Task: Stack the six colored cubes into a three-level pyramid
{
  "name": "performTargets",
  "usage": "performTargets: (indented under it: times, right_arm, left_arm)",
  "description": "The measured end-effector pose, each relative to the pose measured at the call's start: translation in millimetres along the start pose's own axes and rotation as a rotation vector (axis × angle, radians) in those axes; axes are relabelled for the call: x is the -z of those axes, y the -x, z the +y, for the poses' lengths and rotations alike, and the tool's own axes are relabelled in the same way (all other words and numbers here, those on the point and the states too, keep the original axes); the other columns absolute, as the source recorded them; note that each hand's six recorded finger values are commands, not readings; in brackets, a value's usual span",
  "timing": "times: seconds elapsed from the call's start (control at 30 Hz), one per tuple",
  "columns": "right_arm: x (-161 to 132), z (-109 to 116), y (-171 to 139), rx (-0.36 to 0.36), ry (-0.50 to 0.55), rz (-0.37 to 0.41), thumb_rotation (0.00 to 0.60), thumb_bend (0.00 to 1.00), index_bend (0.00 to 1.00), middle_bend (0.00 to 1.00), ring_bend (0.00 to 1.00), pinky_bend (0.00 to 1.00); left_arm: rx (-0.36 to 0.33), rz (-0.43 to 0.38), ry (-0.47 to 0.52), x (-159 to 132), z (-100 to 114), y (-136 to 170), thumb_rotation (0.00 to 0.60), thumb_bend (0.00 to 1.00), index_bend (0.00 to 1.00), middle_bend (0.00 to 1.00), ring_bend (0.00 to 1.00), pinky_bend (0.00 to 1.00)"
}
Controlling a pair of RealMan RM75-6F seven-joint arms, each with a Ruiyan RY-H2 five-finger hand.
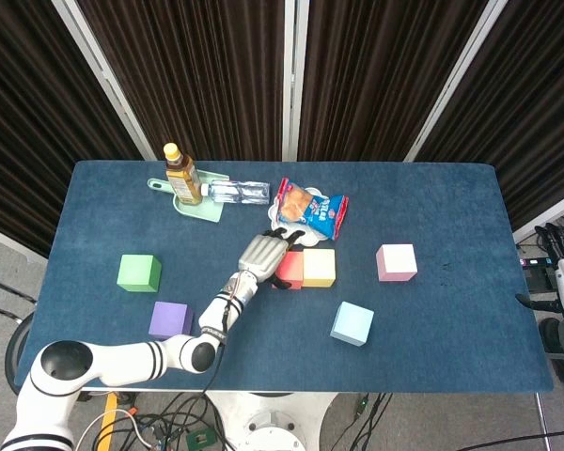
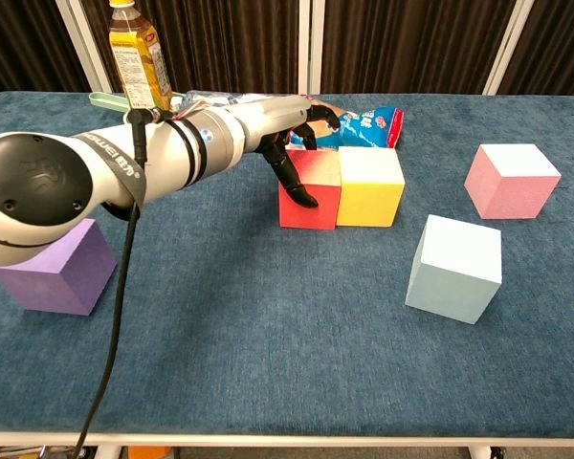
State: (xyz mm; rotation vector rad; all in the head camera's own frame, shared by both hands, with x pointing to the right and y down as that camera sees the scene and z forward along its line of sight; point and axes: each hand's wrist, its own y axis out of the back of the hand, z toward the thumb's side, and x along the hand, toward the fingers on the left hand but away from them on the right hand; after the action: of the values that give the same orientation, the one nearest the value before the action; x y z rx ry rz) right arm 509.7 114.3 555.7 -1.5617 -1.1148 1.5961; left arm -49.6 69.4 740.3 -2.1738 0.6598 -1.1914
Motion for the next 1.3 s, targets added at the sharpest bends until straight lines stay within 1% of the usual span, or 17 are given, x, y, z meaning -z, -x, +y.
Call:
performTargets:
  times: [0.43,0.73,0.93,1.1,1.2,1.3]
  right_arm:
    - [3,-3,0,-0.005,-0.004,-0.009,0.6,0.04,0.0,0.0,0.0,0.0]
    - [3,-2,2,-0.008,-0.007,-0.014,0.6,0.04,0.0,0.0,0.0,0.0]
    - [6,-7,1,-0.029,-0.023,-0.028,0.6,0.04,0.0,0.0,0.0,0.0]
    - [9,-9,1,-0.033,-0.025,-0.038,0.6,0.04,0.0,0.0,0.0,0.0]
    - [9,-8,1,-0.032,-0.025,-0.041,0.6,0.04,0.0,0.0,0.0,0.0]
    - [10,-8,1,-0.029,-0.022,-0.044,0.6,0.04,0.0,0.0,0.0,0.0]
  left_arm:
    - [-0.024,0.003,0.0,3,0,-2,0.6,0.16,0.11,0.45,0.11,0.18]
    - [-0.016,0.003,0.01,4,-1,-2,0.6,0.16,0.11,0.45,0.11,0.18]
    - [-0.019,0.003,0.021,4,-1,-4,0.6,0.16,0.11,0.44,0.11,0.18]
    - [-0.012,-0.001,0.021,3,-3,-4,0.6,0.16,0.11,0.43,0.11,0.18]
    - [0.0,-0.006,0.023,3,-4,-4,0.6,0.16,0.11,0.39,0.11,0.18]
    - [0.01,-0.007,0.032,3,-4,-3,0.6,0.14,0.11,0.3,0.11,0.18]
